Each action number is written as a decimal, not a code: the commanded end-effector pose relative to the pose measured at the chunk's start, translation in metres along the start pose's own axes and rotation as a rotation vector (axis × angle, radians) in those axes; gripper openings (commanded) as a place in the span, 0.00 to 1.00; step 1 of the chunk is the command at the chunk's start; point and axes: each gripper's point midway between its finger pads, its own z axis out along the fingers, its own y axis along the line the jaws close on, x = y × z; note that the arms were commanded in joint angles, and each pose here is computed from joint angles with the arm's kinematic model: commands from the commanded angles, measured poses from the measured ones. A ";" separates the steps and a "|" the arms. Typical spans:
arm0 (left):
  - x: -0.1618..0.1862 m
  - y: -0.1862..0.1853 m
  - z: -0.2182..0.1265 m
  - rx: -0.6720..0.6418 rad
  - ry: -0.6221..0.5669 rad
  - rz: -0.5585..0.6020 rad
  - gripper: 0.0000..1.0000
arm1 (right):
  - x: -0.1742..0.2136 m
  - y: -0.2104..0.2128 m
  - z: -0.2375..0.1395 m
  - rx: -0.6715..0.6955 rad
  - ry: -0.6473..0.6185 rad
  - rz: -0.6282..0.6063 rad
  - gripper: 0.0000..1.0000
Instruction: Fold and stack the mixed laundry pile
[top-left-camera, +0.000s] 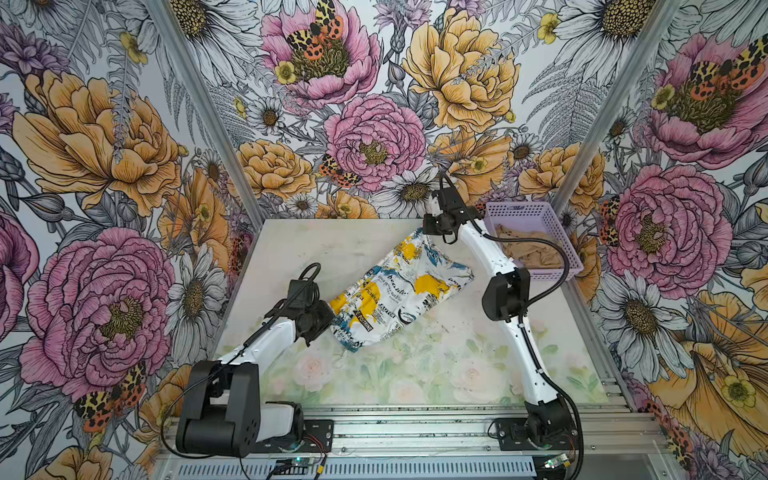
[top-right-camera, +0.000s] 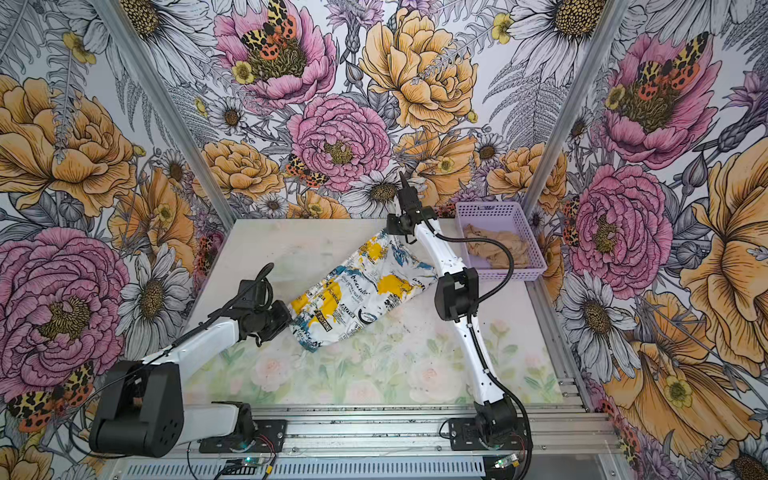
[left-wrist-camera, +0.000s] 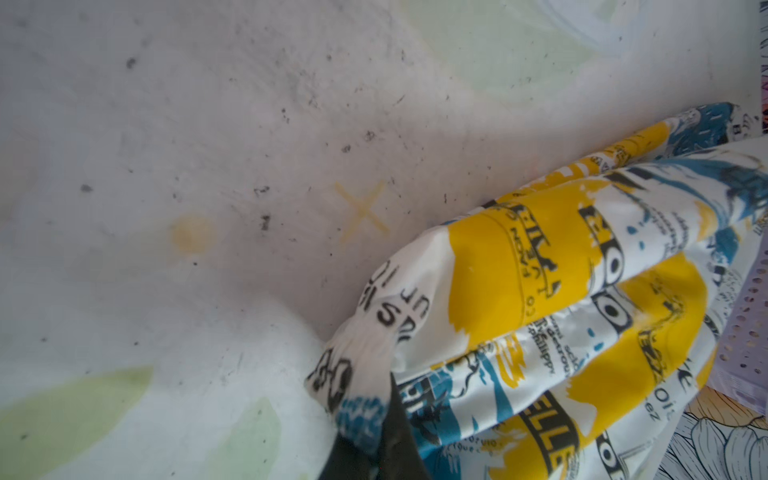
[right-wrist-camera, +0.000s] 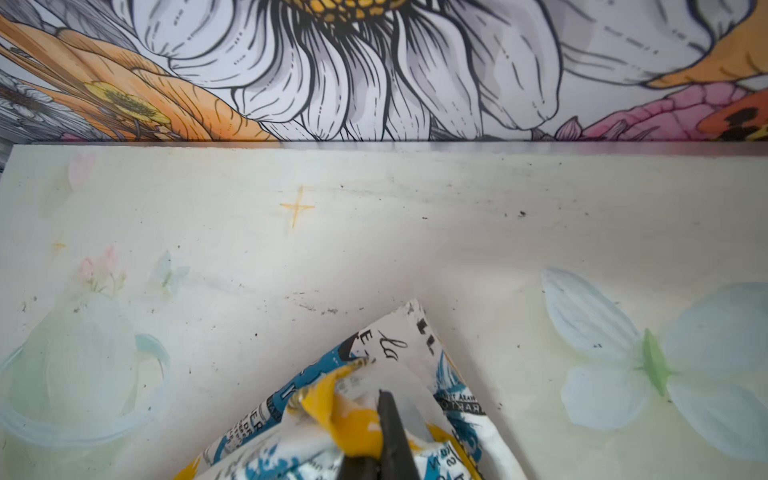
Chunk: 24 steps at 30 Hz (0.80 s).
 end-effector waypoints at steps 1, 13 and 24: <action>-0.021 -0.003 0.000 -0.009 -0.061 0.027 0.00 | -0.033 -0.013 -0.003 0.043 -0.131 0.015 0.00; -0.033 -0.001 -0.007 -0.042 -0.119 0.006 0.63 | -0.045 -0.035 -0.023 0.105 -0.164 -0.011 0.68; -0.039 -0.021 -0.052 -0.052 -0.230 0.068 0.83 | -0.010 -0.046 -0.056 0.196 -0.074 -0.066 0.82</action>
